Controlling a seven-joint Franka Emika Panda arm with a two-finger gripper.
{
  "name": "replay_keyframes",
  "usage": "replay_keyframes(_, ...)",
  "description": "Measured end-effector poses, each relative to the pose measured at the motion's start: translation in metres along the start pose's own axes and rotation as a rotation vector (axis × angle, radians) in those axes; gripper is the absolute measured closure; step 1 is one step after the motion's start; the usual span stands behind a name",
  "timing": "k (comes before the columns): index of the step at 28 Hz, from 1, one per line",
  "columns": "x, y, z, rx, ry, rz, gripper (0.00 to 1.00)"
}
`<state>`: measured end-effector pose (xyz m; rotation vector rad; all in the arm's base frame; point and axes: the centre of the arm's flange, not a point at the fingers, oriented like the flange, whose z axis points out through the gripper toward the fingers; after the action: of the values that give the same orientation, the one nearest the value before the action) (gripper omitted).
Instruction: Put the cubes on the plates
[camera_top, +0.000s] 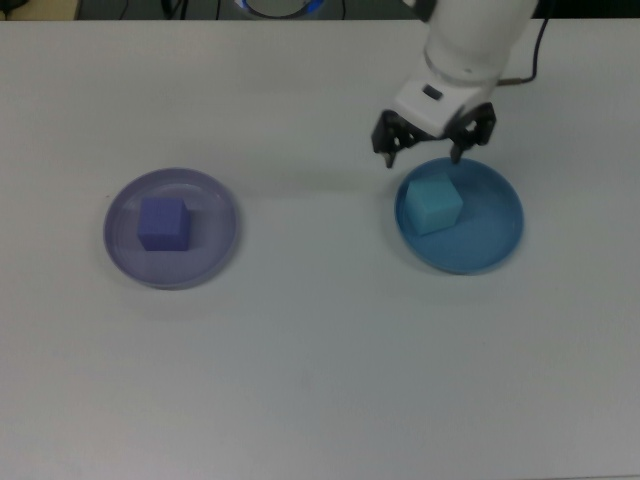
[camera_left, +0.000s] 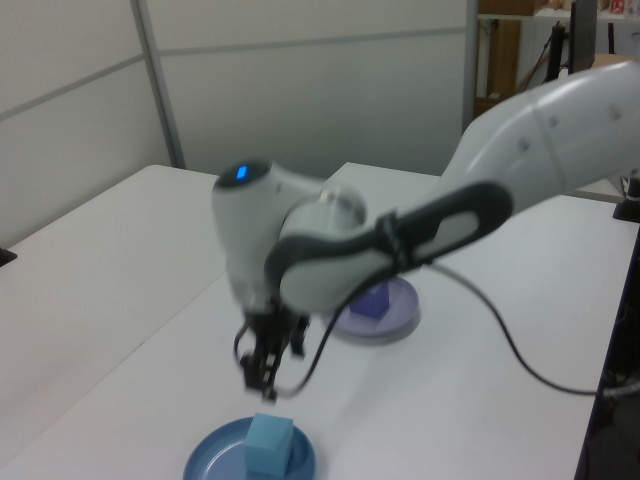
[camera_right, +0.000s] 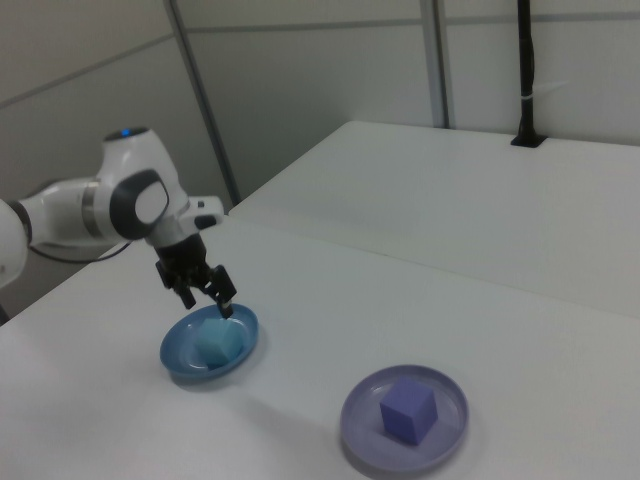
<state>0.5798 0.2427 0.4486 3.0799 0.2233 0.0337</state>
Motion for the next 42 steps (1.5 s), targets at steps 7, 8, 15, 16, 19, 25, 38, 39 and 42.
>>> replay_keyframes(7, -0.021, 0.091, -0.076, -0.024, 0.005, 0.124, 0.0)
replay_keyframes(8, -0.024, 0.102, -0.082, -0.024, 0.004, 0.134, 0.0)
replay_keyframes(15, -0.038, 0.169, -0.107, -0.016, 0.015, 0.162, 0.0)
replay_keyframes(16, -0.04, 0.178, -0.109, -0.009, 0.017, 0.162, 0.0)
replay_keyframes(19, -0.042, 0.191, -0.112, 0.003, 0.021, 0.167, 0.0)
replay_keyframes(25, -0.044, 0.199, -0.113, 0.016, 0.022, 0.181, 0.0)
replay_keyframes(38, -0.05, 0.213, -0.126, 0.042, 0.044, 0.194, 0.0)
replay_keyframes(39, -0.05, 0.213, -0.126, 0.043, 0.044, 0.194, 0.0)
replay_keyframes(42, -0.05, 0.213, -0.126, 0.043, 0.045, 0.193, 0.0)
